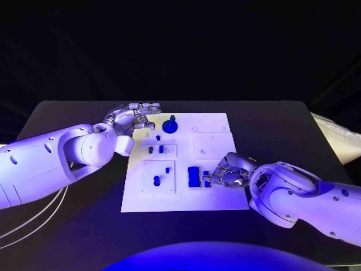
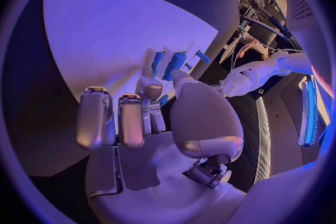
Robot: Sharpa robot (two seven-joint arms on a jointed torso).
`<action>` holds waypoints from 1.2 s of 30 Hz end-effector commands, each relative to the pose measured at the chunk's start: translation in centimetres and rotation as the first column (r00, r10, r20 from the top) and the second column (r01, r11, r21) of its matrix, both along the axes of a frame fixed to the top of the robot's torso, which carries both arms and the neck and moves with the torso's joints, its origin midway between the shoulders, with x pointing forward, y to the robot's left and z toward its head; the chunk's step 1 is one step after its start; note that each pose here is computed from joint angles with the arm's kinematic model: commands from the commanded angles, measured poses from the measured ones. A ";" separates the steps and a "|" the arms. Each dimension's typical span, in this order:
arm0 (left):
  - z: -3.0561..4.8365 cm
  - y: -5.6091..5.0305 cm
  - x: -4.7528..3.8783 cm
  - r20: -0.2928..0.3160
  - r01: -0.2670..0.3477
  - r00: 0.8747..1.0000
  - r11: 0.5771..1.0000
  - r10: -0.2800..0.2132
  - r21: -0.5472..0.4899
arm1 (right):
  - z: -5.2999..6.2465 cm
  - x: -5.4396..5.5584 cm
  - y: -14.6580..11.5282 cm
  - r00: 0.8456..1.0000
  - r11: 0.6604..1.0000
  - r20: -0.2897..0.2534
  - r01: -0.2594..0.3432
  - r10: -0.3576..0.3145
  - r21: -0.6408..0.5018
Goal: Assemble the parts on the task board
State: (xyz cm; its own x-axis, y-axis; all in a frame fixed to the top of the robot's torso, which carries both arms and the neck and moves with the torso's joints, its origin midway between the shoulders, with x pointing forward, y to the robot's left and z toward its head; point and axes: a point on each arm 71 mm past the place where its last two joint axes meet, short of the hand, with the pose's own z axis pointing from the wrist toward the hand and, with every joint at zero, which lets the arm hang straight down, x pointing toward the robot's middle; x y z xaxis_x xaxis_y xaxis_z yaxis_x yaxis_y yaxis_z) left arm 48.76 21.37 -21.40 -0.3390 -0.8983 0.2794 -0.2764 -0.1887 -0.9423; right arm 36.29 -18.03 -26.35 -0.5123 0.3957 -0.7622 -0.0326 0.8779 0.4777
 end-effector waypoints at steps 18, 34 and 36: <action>-0.33 -0.2 0.59 0.017 -0.008 1.000 1.000 0.008 -0.004 | 3.1 4.2 -2.7 0.998 0.897 0.060 -0.014 -0.014 0.441; -2.50 0.0 3.96 0.087 -0.154 0.985 0.988 0.152 0.024 | 3.6 15.7 -6.6 0.977 0.535 -0.009 0.125 -0.213 0.835; -2.65 0.2 4.43 0.096 -0.177 0.980 0.984 0.173 0.032 | 3.4 16.4 -6.6 0.975 0.520 -0.007 0.124 -0.220 0.845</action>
State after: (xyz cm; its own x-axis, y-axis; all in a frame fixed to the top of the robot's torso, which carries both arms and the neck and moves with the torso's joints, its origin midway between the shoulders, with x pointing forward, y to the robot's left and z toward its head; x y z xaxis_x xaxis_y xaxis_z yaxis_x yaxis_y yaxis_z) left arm 52.84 21.25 -24.35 -0.2225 -0.9477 0.2288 -0.2126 -0.1818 -0.9601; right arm 52.48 -24.90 -23.30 -0.2815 0.9342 -0.2194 0.0153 0.2330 0.9724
